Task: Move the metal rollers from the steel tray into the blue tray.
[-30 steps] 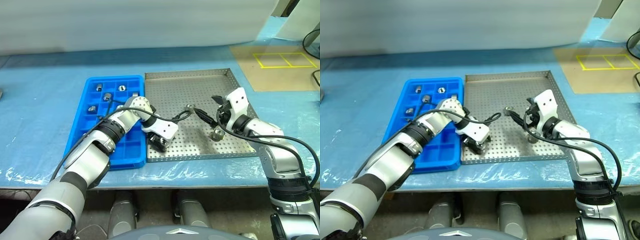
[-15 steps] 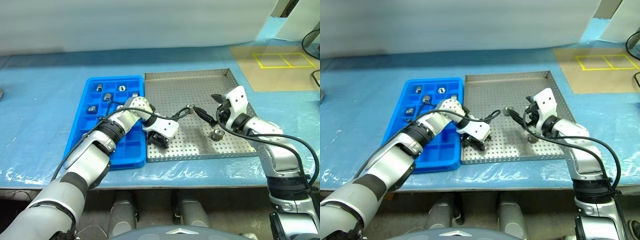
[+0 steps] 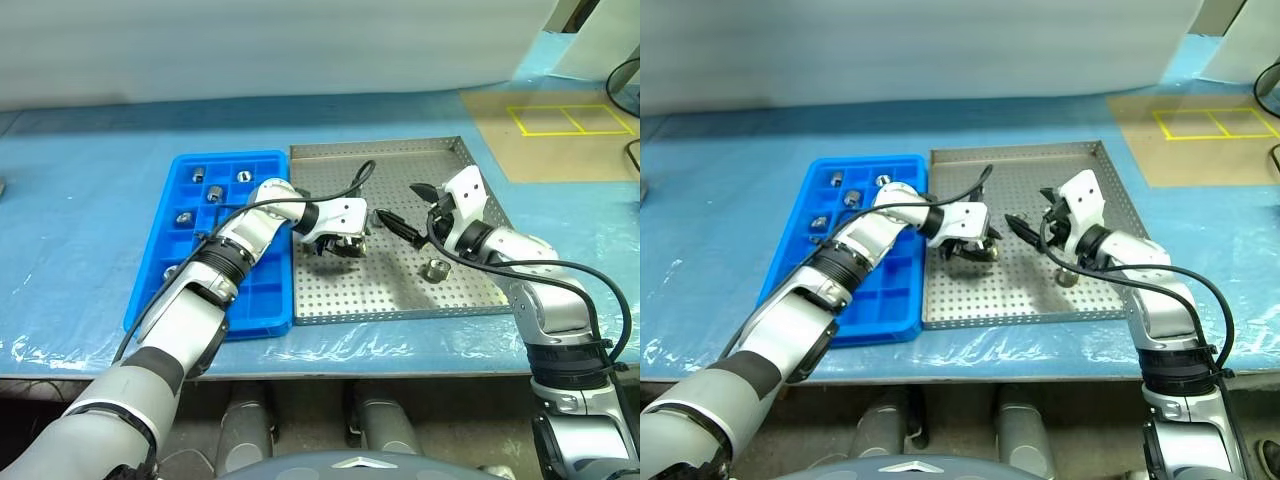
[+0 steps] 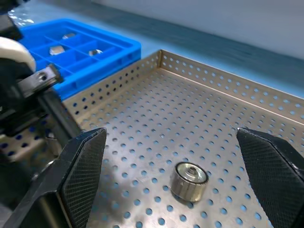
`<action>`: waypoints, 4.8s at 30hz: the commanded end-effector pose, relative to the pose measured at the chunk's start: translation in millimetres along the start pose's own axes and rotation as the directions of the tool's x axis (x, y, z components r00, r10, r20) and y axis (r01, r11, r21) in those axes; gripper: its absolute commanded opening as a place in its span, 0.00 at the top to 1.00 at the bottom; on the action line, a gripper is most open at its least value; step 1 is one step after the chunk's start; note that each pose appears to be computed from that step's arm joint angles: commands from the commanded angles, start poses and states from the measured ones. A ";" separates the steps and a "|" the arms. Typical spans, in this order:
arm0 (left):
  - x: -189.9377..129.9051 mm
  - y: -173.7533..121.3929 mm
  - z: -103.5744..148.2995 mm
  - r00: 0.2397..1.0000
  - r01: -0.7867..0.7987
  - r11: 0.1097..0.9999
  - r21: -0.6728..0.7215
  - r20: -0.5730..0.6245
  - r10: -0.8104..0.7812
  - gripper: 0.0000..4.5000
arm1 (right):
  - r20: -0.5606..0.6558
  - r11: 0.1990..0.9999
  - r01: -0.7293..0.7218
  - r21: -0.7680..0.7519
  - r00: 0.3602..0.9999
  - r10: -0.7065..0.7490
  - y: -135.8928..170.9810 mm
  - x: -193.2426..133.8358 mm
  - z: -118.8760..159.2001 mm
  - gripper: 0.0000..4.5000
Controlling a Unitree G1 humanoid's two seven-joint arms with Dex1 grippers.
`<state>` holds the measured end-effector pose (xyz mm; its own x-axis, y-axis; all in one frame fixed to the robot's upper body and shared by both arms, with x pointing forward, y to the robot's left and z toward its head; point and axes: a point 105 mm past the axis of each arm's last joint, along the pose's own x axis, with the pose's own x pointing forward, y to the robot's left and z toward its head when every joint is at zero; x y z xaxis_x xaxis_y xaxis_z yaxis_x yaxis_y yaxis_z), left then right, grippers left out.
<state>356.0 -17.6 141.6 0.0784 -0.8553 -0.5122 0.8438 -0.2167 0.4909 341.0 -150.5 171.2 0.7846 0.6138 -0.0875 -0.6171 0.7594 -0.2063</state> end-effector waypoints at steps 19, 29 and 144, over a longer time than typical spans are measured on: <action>-138.2 0.4 19.9 0.867 -0.391 0.866 -0.311 0.191 0.460 0.60 | 0.038 0.829 -0.547 -0.118 0.832 0.554 71.6 43.7 42.1 0.00; -181.7 -54.6 -26.0 0.796 -0.557 0.696 -0.454 -0.053 0.603 0.60 | 0.042 0.655 -0.750 -0.097 0.654 0.755 124.3 63.2 34.8 0.00; -165.9 -79.3 -32.0 0.785 -0.513 0.557 -0.653 -0.093 0.613 0.09 | -0.060 0.904 -0.424 -0.055 0.905 0.421 52.8 65.5 -17.2 0.62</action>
<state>296.3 153.8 149.9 0.6171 -0.7604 -0.2026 0.7810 0.6232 0.0399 361.2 -82.5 101.4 0.4729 0.8211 -0.3195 -0.8809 0.4478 -0.1531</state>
